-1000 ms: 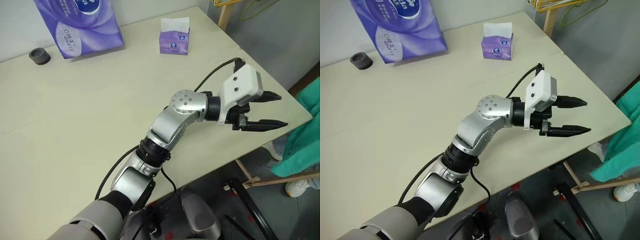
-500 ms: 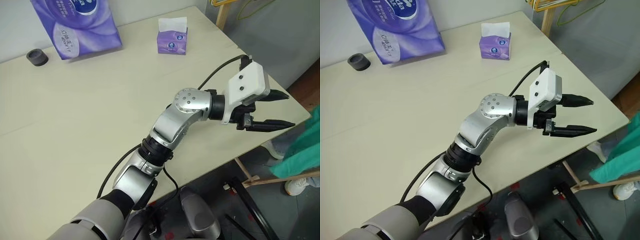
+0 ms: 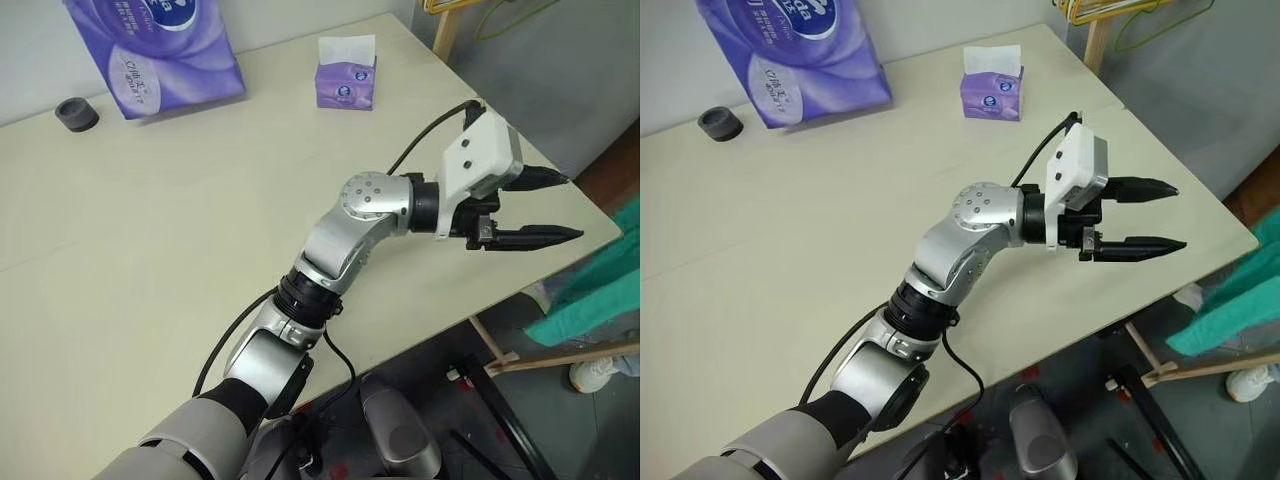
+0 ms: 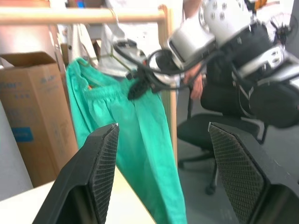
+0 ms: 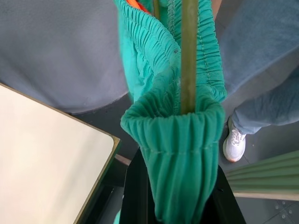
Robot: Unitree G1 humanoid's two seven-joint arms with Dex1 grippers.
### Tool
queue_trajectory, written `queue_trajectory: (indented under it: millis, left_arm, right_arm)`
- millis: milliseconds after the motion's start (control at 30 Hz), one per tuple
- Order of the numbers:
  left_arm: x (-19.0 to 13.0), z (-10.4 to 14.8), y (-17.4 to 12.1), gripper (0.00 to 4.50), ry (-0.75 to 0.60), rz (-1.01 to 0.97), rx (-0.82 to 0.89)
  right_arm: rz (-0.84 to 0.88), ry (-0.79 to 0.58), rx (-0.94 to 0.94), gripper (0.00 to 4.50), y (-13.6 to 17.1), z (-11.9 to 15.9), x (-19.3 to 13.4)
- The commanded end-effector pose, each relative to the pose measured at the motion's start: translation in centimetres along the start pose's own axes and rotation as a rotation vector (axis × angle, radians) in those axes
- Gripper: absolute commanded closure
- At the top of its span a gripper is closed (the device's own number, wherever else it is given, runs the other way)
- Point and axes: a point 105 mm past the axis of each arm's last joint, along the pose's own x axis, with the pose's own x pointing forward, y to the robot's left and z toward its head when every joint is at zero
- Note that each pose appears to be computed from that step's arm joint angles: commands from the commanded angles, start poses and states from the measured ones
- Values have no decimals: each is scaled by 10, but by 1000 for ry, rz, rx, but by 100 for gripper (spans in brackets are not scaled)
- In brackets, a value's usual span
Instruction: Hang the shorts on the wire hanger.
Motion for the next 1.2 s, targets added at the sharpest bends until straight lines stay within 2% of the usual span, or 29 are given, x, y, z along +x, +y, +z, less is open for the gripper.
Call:
queue_trajectory:
  millis: [33,400,533,867,1000,1200]
  left_arm:
    - [5,21,-1,126,-67,-14,44]
    - [5,21,1,126,-66,-7,56]
    - [5,21,1,122,-65,-7,60]
    - [6,21,1,122,-64,-8,67]
    - [8,20,1,122,-61,-9,75]
    - [6,19,2,122,-59,3,80]
  right_arm:
    - [-1,17,-4,450,-2,-5,2]
    - [17,30,-21,450,2,-11,4]
    - [18,20,-25,339,3,-10,3]
    - [9,-23,-39,1,6,-1,-2]
    - [-23,-75,-70,1,6,5,-9]
    - [-99,-296,-127,1,21,26,-42]
